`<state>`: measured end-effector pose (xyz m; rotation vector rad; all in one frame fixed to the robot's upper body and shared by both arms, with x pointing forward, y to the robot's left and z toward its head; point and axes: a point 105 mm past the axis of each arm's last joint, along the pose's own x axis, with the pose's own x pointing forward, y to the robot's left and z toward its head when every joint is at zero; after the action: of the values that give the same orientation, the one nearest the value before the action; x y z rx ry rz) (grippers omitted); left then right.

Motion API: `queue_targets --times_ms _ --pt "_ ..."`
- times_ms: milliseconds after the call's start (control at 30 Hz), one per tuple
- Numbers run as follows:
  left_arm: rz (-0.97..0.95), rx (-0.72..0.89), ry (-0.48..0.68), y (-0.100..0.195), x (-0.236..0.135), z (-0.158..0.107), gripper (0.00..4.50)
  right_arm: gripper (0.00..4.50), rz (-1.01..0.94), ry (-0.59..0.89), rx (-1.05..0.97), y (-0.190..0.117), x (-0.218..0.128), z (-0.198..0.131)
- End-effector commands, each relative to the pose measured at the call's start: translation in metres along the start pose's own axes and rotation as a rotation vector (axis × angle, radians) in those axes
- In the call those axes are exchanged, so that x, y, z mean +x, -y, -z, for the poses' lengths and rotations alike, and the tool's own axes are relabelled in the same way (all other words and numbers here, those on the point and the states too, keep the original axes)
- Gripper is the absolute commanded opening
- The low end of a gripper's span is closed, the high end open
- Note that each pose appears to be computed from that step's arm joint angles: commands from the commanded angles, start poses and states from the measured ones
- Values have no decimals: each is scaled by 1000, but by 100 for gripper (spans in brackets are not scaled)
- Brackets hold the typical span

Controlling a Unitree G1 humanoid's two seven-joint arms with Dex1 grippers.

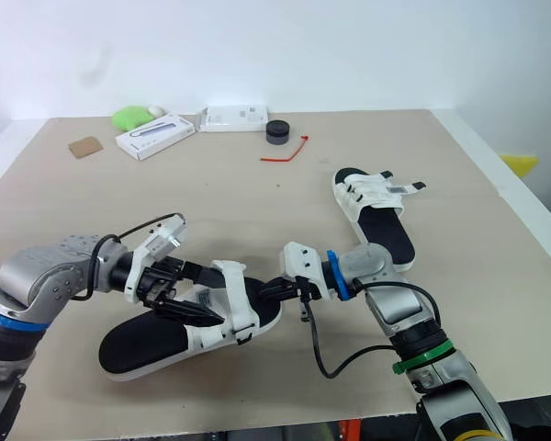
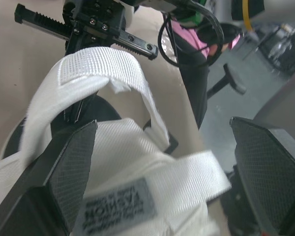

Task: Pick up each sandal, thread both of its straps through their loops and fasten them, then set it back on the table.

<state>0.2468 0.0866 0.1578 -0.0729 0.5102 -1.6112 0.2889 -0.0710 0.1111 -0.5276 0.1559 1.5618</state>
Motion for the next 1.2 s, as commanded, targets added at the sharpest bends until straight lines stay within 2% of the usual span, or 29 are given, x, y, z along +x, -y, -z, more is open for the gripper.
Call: queue_targets --times_ms 33,267,300,367,600,633,833,1200 --pt "-52 8 30 -2 4 -3 446 0 4 -4 -20 1 -1 -3" --pt "-99 -59 93 -6 11 -5 446 0 4 -9 -21 0 -2 -2" --pt "-100 -62 93 -5 11 -5 423 0 4 -10 -22 0 -2 -2" --pt "-98 -69 102 -5 12 -6 368 0 1 -14 -26 0 -2 -1" --pt "-37 -67 92 9 14 -6 17 0 -3 -16 -31 0 -2 -1" --pt "-33 -71 84 10 15 -4 3 0 -3 -16 -32 0 -2 -1" --pt "-26 -63 48 11 21 3 3 0 -3 -15 -35 1 -2 -1" --pt "-24 -19 -99 6 29 26 3 0 2 -17 -36 1 -3 -1"
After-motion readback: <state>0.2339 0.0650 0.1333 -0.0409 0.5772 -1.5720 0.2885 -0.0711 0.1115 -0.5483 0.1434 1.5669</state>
